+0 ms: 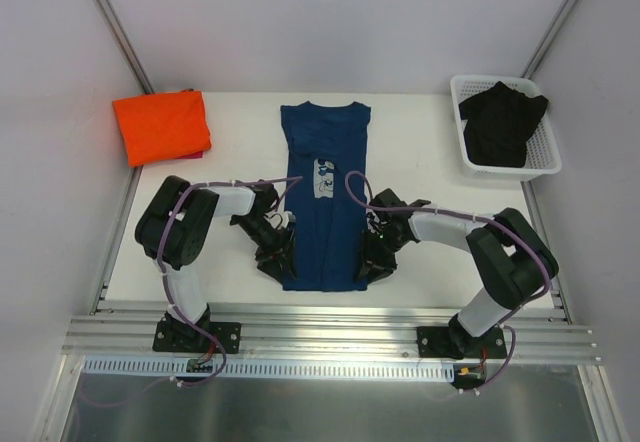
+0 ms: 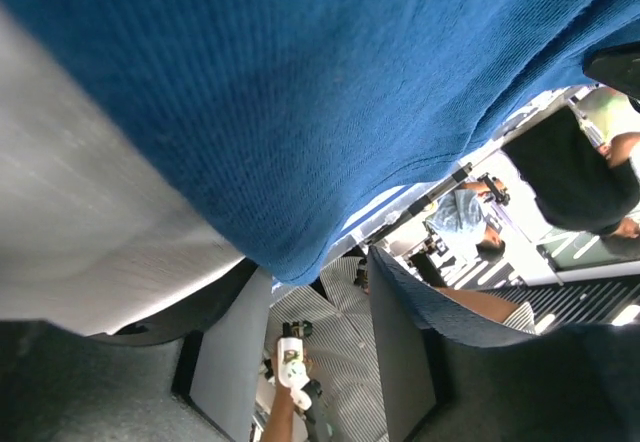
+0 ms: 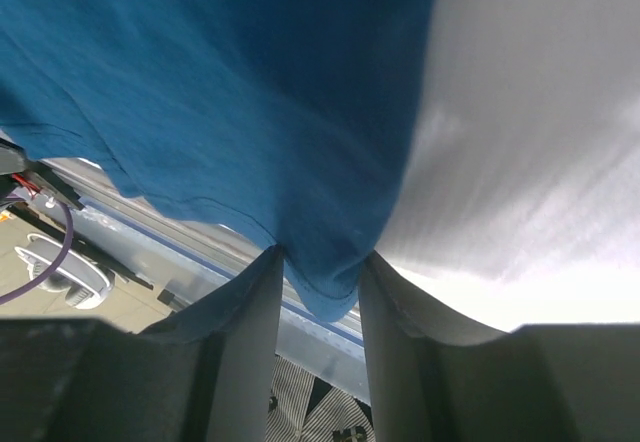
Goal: Fold and stack the t-shirts
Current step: Grab the bottom of the folded rectangular tshirt with both arms, then fold the folded rectangular tshirt in 1/3 of the way
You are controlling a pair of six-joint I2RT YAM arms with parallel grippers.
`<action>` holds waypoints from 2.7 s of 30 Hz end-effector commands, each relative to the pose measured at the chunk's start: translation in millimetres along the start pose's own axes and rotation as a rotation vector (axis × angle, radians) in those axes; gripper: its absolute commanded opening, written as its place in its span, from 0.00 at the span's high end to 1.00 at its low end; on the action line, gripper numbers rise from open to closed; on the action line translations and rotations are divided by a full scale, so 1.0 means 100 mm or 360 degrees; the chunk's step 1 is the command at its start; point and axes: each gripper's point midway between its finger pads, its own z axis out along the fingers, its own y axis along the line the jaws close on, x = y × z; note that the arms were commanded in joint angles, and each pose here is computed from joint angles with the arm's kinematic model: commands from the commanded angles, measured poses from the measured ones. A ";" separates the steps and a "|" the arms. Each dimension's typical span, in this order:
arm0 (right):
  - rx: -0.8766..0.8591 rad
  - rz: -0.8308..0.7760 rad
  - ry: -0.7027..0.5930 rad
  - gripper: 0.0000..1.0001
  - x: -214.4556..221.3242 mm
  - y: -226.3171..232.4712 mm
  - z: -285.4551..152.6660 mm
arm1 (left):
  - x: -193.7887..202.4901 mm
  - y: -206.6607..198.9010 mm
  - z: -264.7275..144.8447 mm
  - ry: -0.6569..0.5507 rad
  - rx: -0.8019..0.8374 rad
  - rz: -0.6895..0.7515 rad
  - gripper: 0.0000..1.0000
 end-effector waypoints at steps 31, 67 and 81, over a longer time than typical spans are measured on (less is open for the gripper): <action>-0.0063 -0.0263 -0.0167 1.00 0.04 0.10 -0.30 | 0.11 -0.12 -0.20 -0.0109 -0.0017 0.0102 1.00; -0.0157 -0.0422 -0.0836 1.00 -1.56 0.57 -1.35 | -1.31 -0.58 -1.57 -0.0797 -0.0226 0.0469 1.00; -0.0160 -0.0452 -0.0975 1.00 -2.66 0.77 -1.48 | -2.17 -0.62 -1.74 -0.0912 -0.0256 0.0498 1.00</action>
